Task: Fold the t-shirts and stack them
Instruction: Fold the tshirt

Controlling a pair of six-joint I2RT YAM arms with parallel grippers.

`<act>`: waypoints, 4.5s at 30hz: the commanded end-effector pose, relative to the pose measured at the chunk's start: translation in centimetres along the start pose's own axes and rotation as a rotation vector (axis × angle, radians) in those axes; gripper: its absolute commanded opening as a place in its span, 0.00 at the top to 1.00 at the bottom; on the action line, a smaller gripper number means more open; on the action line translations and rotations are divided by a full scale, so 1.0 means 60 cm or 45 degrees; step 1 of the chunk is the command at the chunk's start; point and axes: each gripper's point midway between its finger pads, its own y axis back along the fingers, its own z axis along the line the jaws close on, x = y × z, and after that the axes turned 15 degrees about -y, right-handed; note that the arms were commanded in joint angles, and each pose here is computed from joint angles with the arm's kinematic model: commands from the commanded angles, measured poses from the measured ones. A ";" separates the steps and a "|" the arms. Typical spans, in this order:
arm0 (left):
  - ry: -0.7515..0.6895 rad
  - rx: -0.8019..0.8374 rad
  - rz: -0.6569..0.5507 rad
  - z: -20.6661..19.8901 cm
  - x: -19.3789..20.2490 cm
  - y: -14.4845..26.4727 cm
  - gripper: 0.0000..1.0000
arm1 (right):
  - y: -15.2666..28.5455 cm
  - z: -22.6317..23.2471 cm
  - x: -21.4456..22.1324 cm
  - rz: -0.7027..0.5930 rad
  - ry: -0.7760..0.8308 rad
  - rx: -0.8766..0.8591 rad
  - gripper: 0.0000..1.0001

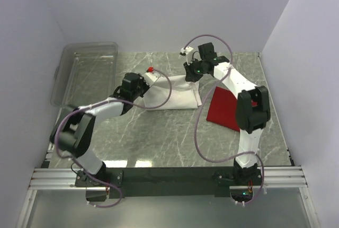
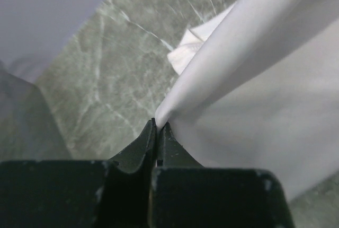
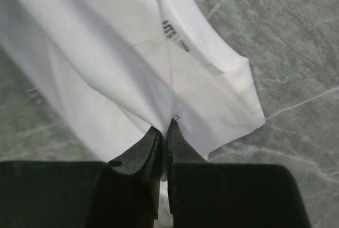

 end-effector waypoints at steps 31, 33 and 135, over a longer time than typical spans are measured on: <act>-0.173 0.259 -0.486 -0.057 -0.099 0.251 0.99 | 0.204 0.316 0.212 0.192 0.175 -0.846 1.00; -0.176 0.280 -0.478 -0.063 -0.096 0.260 0.99 | 0.196 0.323 0.227 0.236 0.162 -0.879 1.00; 1.062 0.565 0.361 -0.203 0.045 -0.004 0.68 | -0.036 0.057 0.247 0.607 -0.188 -0.085 0.87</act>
